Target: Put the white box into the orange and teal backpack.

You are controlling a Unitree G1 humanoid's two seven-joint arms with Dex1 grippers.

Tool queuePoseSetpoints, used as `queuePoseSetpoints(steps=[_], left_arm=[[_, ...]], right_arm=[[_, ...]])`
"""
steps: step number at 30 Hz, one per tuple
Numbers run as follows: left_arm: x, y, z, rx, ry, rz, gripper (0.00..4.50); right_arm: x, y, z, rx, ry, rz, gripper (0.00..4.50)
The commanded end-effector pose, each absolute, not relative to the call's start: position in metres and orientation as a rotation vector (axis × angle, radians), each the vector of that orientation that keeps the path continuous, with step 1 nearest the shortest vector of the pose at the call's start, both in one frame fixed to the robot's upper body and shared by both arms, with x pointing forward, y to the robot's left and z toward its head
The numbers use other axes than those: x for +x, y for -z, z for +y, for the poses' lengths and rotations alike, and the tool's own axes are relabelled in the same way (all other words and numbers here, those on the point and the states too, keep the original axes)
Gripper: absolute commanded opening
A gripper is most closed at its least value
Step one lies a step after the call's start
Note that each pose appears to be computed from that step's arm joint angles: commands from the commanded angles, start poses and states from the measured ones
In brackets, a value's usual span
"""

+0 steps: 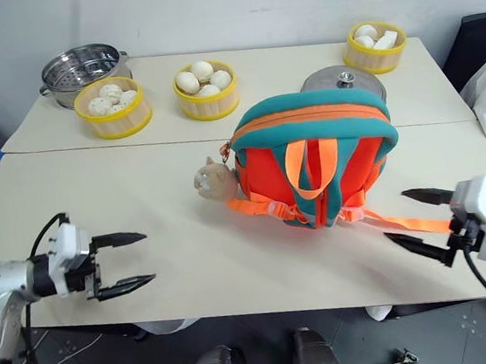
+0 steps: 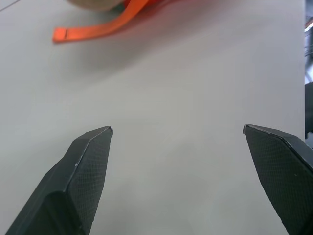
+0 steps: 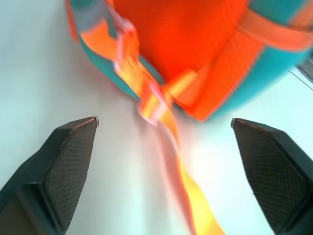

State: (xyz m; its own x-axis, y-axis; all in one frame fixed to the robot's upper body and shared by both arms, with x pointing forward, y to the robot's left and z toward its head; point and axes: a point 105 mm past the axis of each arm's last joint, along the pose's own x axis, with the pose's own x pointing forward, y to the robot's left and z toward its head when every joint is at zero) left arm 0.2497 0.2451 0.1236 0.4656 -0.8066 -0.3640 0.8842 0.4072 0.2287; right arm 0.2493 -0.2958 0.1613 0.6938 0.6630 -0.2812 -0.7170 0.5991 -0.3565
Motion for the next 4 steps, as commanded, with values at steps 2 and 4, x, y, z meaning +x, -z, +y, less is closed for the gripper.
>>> queuePoseSetpoints(steps=[2,4], left_arm=[[0.2414,-0.1322,0.2562,0.507,1.013,0.179,4.5],[0.2413,-0.1372,0.2498,0.453,1.001,0.143,4.5]], right_arm=[[0.2543,-0.1647,-0.3023,-0.54,-0.841,0.118,4.44],[0.2591,-0.1618,-0.3039,-0.553,-0.834,0.105,4.44]])
